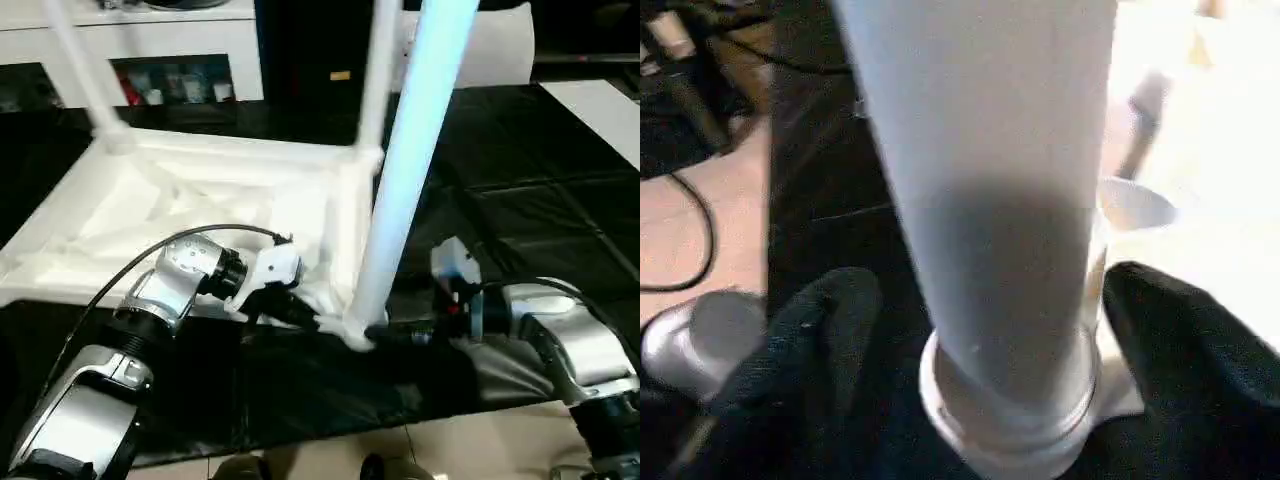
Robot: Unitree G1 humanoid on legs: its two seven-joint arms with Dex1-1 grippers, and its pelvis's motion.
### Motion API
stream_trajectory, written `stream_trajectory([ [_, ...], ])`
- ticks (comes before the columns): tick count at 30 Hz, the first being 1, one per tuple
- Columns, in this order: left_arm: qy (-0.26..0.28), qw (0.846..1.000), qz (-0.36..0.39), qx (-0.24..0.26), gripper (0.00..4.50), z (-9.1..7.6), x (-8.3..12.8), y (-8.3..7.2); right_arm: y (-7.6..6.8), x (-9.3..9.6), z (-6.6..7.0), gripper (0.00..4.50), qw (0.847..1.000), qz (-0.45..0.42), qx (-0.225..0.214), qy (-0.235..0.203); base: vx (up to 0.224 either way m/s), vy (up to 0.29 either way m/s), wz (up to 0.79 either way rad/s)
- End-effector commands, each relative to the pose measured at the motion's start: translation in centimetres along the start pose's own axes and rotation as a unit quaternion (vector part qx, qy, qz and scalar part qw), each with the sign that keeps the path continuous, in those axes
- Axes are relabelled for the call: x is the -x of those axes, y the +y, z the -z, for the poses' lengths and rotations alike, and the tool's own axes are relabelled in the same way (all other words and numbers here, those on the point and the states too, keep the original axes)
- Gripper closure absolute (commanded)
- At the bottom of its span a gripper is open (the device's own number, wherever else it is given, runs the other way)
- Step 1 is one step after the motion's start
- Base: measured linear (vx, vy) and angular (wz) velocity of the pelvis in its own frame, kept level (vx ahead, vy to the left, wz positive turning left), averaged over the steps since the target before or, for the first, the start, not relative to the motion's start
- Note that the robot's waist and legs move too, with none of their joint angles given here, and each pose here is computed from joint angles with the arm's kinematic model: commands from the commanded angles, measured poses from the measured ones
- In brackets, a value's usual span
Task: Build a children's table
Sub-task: Rotate leg to tighten
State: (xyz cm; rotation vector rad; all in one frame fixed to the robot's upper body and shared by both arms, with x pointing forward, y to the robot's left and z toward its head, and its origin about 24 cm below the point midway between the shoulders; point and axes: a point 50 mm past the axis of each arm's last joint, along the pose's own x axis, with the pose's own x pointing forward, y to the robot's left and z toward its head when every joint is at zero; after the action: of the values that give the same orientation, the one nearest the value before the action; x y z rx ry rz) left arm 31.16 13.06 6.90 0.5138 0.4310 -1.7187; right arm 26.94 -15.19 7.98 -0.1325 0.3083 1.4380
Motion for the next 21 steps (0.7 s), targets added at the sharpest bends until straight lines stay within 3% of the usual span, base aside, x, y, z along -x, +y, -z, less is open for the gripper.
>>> stream_trajectory([
  [1, 0.007, 0.999, 0.046, -0.028, 4.50, -1.1, -0.5, -0.1, -0.1, 0.2, -0.3, 1.02, 1.000, -0.013, 0.005, 0.003, 0.000, 0.000, 0.00],
  [4, 0.015, 0.997, 0.061, -0.037, 4.50, -1.2, -0.7, -0.1, -0.1, 0.1, -0.2, 1.14, 0.999, -0.031, 0.004, 0.010, 0.000, 0.000, 0.00],
  [16, 0.018, 0.996, 0.071, -0.050, 4.50, -1.5, -1.0, 0.1, 0.1, -0.8, 0.0, 2.33, 0.998, -0.067, 0.000, 0.010, 0.000, 0.000, 0.00],
  [21, 0.018, 0.996, 0.071, -0.050, 4.50, -1.4, -0.9, 0.1, 0.2, -0.9, 0.0, 2.48, 0.997, -0.071, -0.001, 0.008, 0.000, 0.000, 0.00],
])
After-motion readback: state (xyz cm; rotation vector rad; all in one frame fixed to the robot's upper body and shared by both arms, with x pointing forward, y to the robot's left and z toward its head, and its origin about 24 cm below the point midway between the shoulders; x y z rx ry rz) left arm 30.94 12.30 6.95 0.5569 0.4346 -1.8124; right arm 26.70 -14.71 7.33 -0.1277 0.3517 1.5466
